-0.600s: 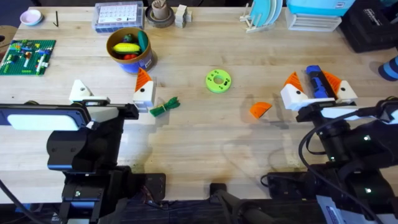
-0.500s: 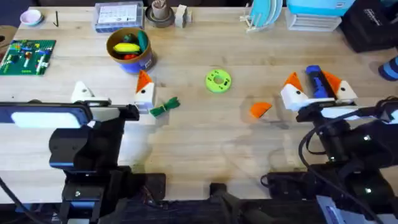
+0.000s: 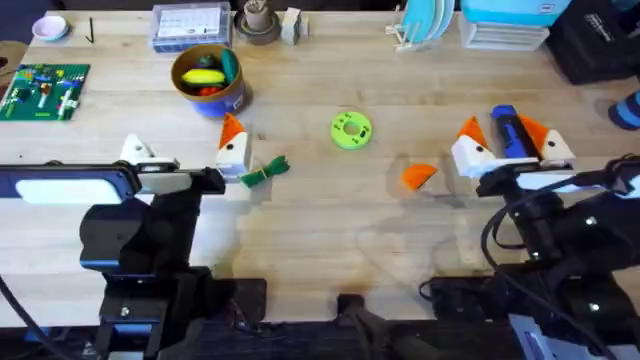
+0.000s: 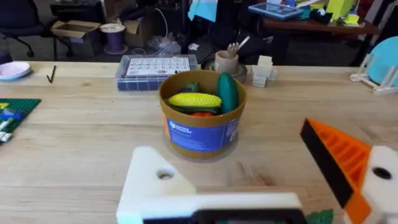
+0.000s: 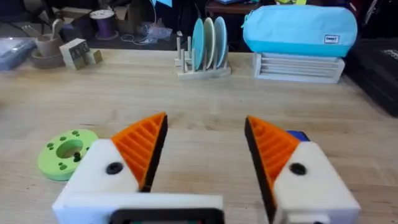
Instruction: Pick up the gripper from the table and insert it into the empty holder that is missing its gripper. Then pick up a screw, insert it into the mounting hole, and use the screwdriver to tighten it. Finally, clean up the table by picking up the vegetable and placing it into the bucket.
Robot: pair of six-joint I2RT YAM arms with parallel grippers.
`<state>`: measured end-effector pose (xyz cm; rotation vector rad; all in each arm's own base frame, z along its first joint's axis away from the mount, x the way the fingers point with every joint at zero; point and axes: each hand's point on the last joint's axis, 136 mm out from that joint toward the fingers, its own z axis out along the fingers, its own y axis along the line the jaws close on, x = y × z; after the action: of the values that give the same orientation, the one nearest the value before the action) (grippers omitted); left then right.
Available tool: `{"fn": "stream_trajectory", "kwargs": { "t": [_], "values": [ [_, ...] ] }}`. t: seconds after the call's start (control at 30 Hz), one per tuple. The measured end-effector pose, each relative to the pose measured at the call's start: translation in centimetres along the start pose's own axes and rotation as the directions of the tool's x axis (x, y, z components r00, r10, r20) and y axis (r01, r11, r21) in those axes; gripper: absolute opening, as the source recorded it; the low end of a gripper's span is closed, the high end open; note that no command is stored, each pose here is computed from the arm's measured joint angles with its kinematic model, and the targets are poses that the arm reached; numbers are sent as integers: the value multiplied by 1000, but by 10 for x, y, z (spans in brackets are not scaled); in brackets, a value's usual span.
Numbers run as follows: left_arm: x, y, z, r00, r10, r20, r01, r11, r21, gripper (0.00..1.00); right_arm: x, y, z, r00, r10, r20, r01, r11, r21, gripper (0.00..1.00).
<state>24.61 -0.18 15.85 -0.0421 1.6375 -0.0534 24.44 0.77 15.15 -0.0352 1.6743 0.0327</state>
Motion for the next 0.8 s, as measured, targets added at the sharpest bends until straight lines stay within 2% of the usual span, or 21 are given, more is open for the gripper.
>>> {"fn": "stream_trajectory", "kwargs": {
  "t": [0.1, 0.17, 0.23, 0.33, 0.47, 0.5, 0.53, 0.63, 0.73, 0.8],
  "values": [
    [0, 0, 0, 1000, -9, -1, 9, 1000, 0, 992, 0, 0, -1, 1000, 0, -9, 0, 1000, 0, 820],
    [2, 0, -3, 998, -15, -60, 14, 1000, -4, 993, 4, 2, -6, 997, 3, -79, -4, 1000, -8, 820],
    [-3, -1, -7, 995, -18, -101, 17, 1000, -6, 993, 3, 2, -10, 992, 5, -130, -6, 1000, -12, 820],
    [-27, -6, -10, 988, -22, -152, 24, 1000, 13, 993, -14, 3, -18, 982, 7, -189, -10, 1000, -12, 820],
    [-66, -16, -14, 965, -28, -262, 41, 998, 44, 993, -53, 4, -30, 963, 11, -270, -15, 1000, -14, 821],
    [-75, -18, -15, 953, -28, -303, 45, 998, 47, 993, -63, 4, -34, 953, 12, -304, -17, 1000, -14, 820],
    [-98, -21, -19, 903, -31, -429, 55, 998, 42, 993, -86, 4, -40, 917, 15, -398, -23, 1000, -15, 820],
    [-120, -24, -19, 849, -35, -528, 63, 997, 36, 993, -104, 5, -43, 872, 18, -489, -28, 1000, -13, 820],
    [-139, -26, -11, 824, -36, -566, 69, 997, 37, 993, -118, 4, -39, 841, 20, -541, -31, 999, -12, 821],
    [-144, -26, -5, 813, -37, -582, 70, 997, 35, 993, -122, 4, -35, 833, 21, -553, -32, 999, -11, 820]
  ]
}}
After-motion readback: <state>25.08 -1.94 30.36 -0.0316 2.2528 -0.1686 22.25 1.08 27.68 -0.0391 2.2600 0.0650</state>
